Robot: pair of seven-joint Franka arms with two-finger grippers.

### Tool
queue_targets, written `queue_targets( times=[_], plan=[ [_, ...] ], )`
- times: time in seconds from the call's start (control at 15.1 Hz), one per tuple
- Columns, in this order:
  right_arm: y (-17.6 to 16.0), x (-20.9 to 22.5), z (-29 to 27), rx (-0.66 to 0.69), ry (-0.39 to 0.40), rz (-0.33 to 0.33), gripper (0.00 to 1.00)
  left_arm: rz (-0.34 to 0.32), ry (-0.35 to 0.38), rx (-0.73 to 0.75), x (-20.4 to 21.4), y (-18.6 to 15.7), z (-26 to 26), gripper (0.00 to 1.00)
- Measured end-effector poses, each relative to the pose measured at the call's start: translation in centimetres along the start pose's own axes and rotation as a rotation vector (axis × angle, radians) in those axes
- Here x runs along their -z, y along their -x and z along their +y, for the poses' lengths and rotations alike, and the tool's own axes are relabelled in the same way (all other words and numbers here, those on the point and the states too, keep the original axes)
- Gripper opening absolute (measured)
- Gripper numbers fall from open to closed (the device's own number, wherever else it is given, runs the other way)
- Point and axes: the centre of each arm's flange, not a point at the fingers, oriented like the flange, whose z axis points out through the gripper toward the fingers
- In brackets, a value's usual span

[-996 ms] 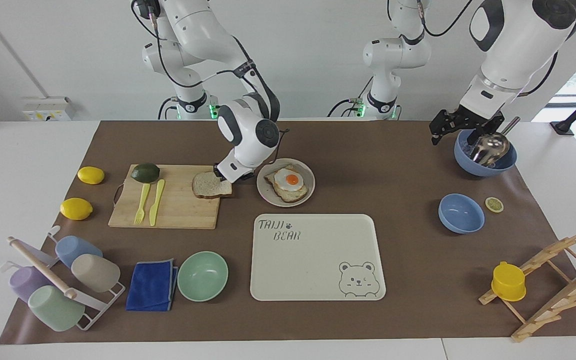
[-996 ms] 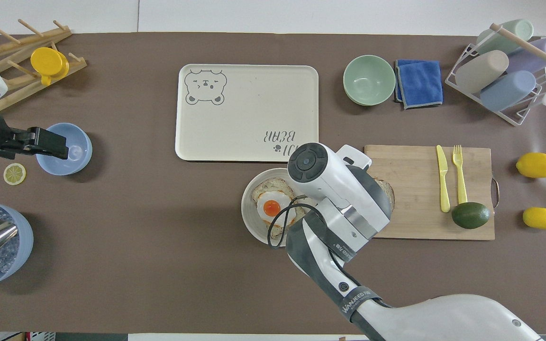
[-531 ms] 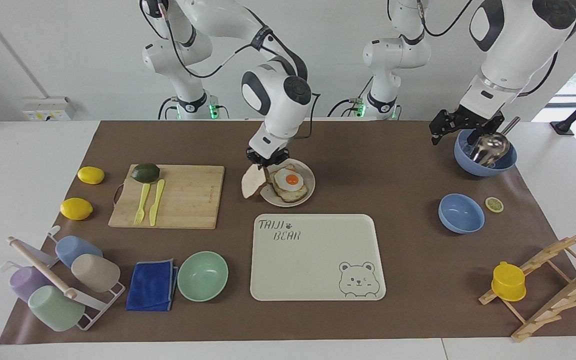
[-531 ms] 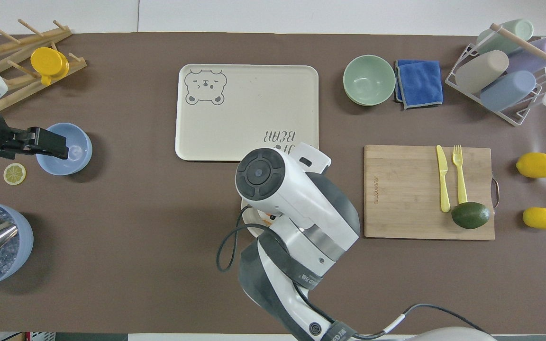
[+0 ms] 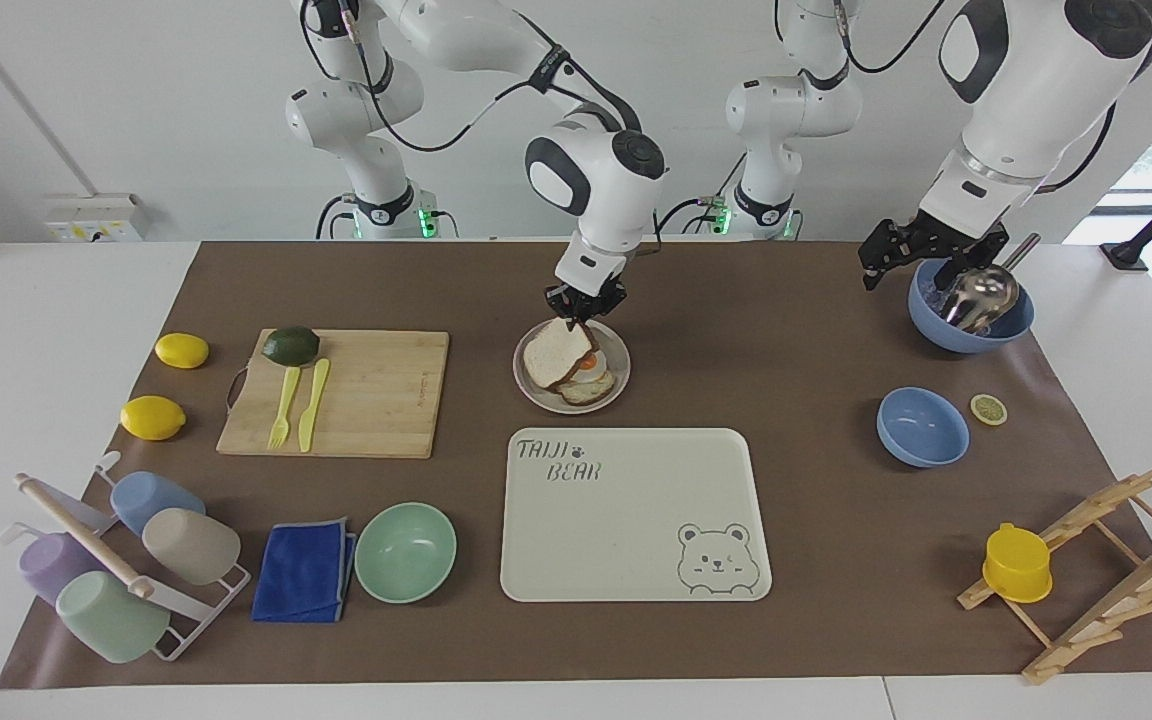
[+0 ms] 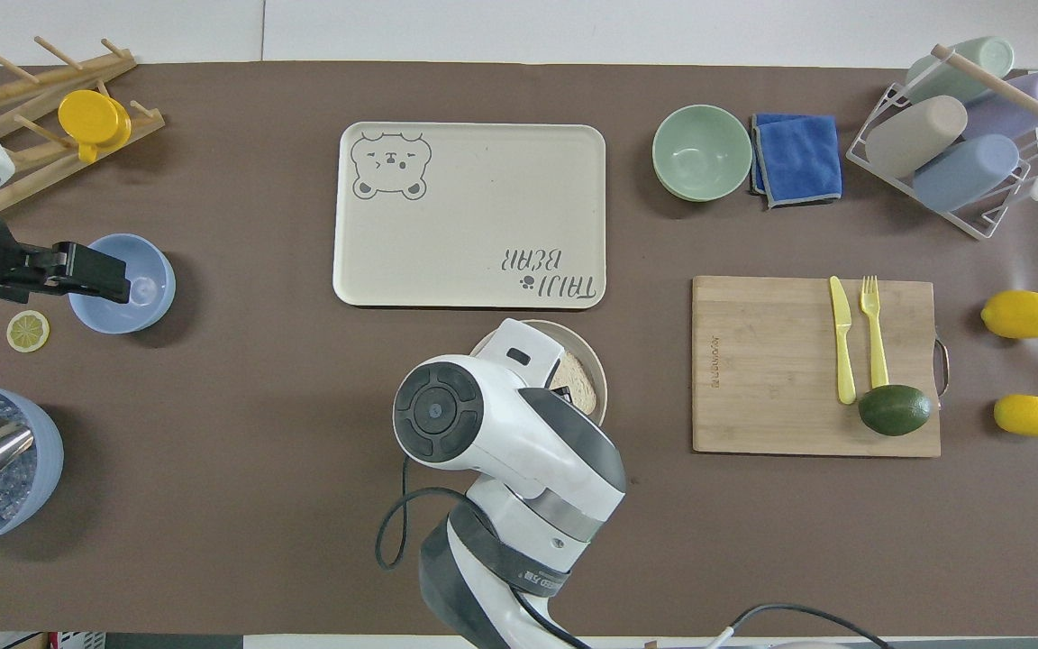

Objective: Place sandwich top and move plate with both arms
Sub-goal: 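Lower the bread slice onto the egg and open the right gripper, then withdraw the right gripper back past the cutting board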

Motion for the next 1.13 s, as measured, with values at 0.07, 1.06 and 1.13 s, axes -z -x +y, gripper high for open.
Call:
queue_targets(
  times=[0.07,1.06,1.13],
  plan=[
    [0.1,-0.5,-0.1,-0.014,-0.007,0.007,0.11,0.0,0.0,0.0,0.0,0.0,0.0,1.0],
    [-1.2,11.0,15.1,-0.212,-0.104,-0.006,1.0,0.0,0.0,0.0,0.0,0.0,0.0,1.0],
    [-1.1,11.5,18.3,-0.253,-0.104,-0.033,1.0,0.0,0.0,0.0,0.0,0.0,0.0,1.0]
  ],
)
